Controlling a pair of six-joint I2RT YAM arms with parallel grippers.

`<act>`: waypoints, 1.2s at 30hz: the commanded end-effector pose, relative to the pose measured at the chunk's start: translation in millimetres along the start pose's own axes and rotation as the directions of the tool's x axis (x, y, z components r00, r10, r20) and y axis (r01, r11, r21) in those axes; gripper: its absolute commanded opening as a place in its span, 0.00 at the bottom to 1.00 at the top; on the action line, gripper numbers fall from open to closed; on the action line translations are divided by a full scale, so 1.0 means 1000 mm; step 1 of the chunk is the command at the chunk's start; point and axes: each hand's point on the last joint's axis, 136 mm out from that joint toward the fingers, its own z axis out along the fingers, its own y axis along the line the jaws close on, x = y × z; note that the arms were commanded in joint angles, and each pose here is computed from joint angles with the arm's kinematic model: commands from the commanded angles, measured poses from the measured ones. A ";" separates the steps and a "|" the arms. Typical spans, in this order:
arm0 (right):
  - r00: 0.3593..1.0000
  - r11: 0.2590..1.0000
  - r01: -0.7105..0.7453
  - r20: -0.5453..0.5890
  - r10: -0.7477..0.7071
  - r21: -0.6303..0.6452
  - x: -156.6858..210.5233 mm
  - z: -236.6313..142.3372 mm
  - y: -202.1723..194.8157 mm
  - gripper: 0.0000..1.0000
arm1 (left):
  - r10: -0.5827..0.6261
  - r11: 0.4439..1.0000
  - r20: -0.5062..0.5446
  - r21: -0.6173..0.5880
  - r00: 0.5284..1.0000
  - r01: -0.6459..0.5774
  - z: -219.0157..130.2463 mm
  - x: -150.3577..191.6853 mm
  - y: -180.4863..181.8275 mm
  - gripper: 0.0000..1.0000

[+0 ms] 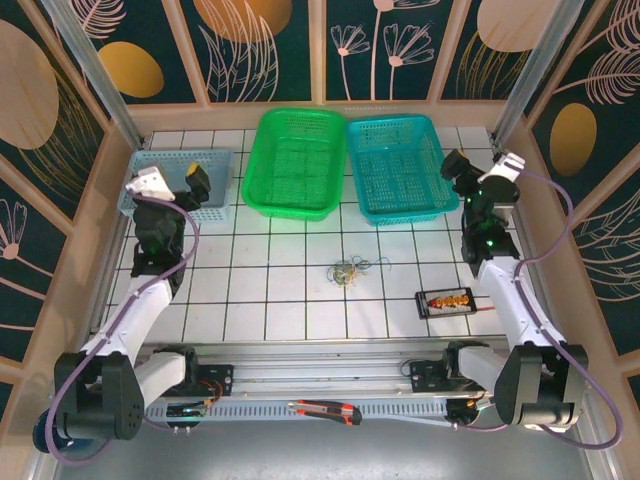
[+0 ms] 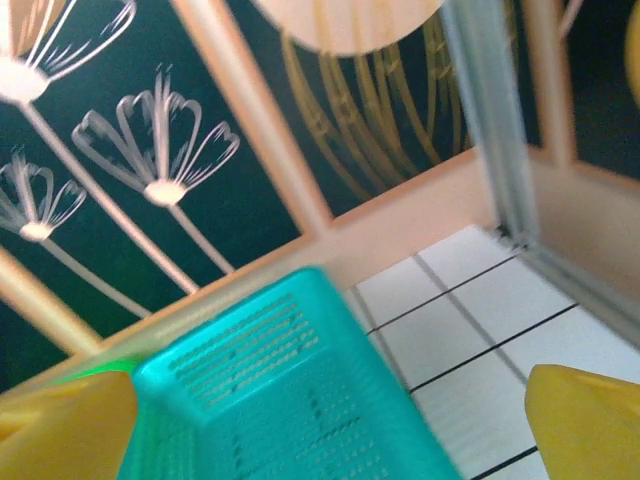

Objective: Untangle the cables

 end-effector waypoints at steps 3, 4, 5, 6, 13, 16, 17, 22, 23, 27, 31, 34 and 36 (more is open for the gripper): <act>0.940 0.993 0.039 -0.331 -0.075 -0.114 0.061 -0.003 0.048 0.99 | -0.072 0.984 -0.276 0.139 0.958 0.114 0.005 0.033 -0.034 0.99; 0.928 0.990 0.061 -0.359 -0.103 -0.126 0.068 -0.003 0.057 0.99 | -0.077 0.981 -0.292 0.148 0.953 0.125 0.007 0.034 -0.038 0.99; 0.914 0.987 0.082 -0.386 -0.129 -0.135 0.077 -0.004 0.066 0.99 | -0.079 0.978 -0.310 0.159 0.947 0.134 0.009 0.037 -0.043 0.99; 0.900 0.985 0.098 -0.410 -0.150 -0.144 0.086 -0.004 0.074 0.99 | -0.077 0.975 -0.326 0.171 0.942 0.139 0.011 0.039 -0.048 0.99; 0.794 0.970 0.110 -0.568 -0.217 -0.217 0.160 -0.019 0.117 0.95 | -0.006 0.973 -0.426 0.205 0.905 0.103 0.032 0.072 -0.079 0.99; 0.749 0.963 0.057 -0.627 -0.215 -0.262 0.195 -0.031 0.138 0.94 | -0.002 0.976 -0.453 0.194 0.891 0.101 0.044 0.085 -0.082 0.99; 0.737 0.961 0.040 -0.641 -0.213 -0.273 0.206 -0.035 0.145 0.94 | -0.002 0.978 -0.470 0.184 0.883 0.100 0.046 0.094 -0.081 0.99; 0.689 0.944 -0.012 -0.687 -0.231 -0.330 0.253 -0.044 0.182 0.93 | 0.003 0.980 -0.506 0.173 0.863 0.099 0.067 0.112 -0.085 0.99; 0.680 0.942 -0.014 -0.694 -0.237 -0.336 0.261 -0.044 0.188 0.93 | 0.002 0.980 -0.516 0.172 0.856 0.101 0.070 0.118 -0.086 0.99; 0.655 0.939 0.003 -0.709 -0.261 -0.343 0.288 -0.040 0.203 0.91 | -0.003 0.982 -0.534 0.160 0.845 0.105 0.079 0.132 -0.087 0.99; 0.683 0.953 0.057 -0.685 -0.254 -0.297 0.291 -0.023 0.198 0.91 | -0.013 0.984 -0.552 0.141 0.834 0.108 0.086 0.144 -0.085 0.99; 0.711 0.964 0.092 -0.661 -0.239 -0.250 0.282 -0.008 0.185 0.91 | -0.016 0.984 -0.562 0.137 0.827 0.113 0.089 0.152 -0.085 0.99; 0.722 0.971 0.090 -0.658 -0.216 -0.220 0.275 0.001 0.176 0.91 | -0.017 0.985 -0.571 0.134 0.821 0.113 0.090 0.158 -0.085 0.99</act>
